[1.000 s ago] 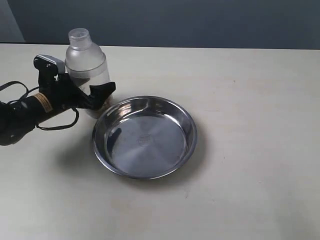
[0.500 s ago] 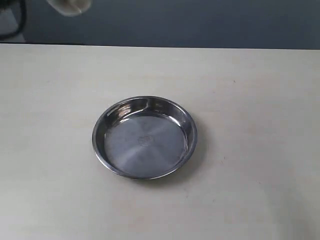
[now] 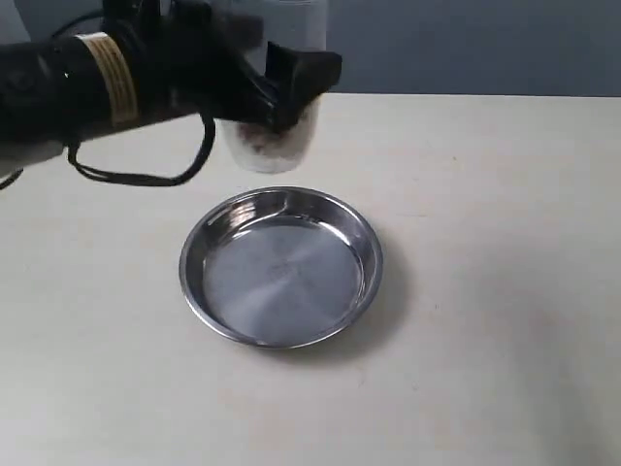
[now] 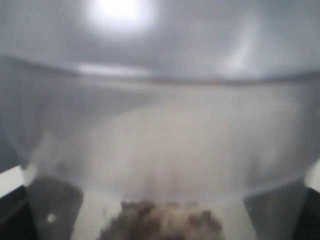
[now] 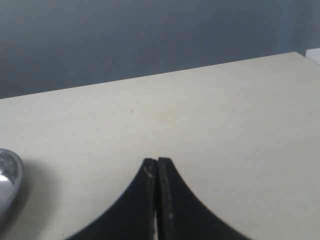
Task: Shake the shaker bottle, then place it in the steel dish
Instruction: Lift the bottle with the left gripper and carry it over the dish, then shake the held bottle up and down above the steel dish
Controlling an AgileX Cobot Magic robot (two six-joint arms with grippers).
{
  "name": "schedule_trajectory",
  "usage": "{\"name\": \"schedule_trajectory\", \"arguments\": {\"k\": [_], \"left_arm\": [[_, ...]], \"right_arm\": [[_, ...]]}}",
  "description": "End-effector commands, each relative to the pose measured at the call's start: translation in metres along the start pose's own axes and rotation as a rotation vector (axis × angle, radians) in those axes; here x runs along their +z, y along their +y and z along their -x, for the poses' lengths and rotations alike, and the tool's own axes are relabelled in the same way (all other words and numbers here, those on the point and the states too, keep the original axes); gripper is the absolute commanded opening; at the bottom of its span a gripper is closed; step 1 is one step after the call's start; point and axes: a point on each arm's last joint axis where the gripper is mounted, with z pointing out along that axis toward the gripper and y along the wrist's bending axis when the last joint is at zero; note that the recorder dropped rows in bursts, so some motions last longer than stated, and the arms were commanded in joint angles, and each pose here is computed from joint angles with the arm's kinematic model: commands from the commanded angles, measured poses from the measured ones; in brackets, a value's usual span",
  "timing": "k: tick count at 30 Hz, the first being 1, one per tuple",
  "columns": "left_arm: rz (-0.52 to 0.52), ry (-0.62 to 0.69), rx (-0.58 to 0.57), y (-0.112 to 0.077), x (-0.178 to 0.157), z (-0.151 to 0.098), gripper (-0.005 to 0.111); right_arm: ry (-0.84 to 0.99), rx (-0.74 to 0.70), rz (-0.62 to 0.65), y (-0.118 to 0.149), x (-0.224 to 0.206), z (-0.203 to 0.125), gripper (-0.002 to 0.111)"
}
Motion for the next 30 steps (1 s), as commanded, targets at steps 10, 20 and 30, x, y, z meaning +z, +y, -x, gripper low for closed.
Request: {"name": "schedule_trajectory", "arguments": {"k": [10,20,30], "left_arm": [[0.132,0.329,-0.081,0.015,0.008,-0.071,0.001],[0.119,0.305,-0.094,0.002,0.005,-0.061,0.001],[0.072,0.255,0.004,-0.018,-0.003,-0.039,0.001]], "right_arm": [[-0.011,-0.003,-0.003,0.000,0.000,0.000,-0.001],[-0.011,-0.003,-0.003,0.000,0.000,0.000,-0.001],[-0.011,-0.003,-0.003,0.000,0.000,0.000,-0.001]]}}
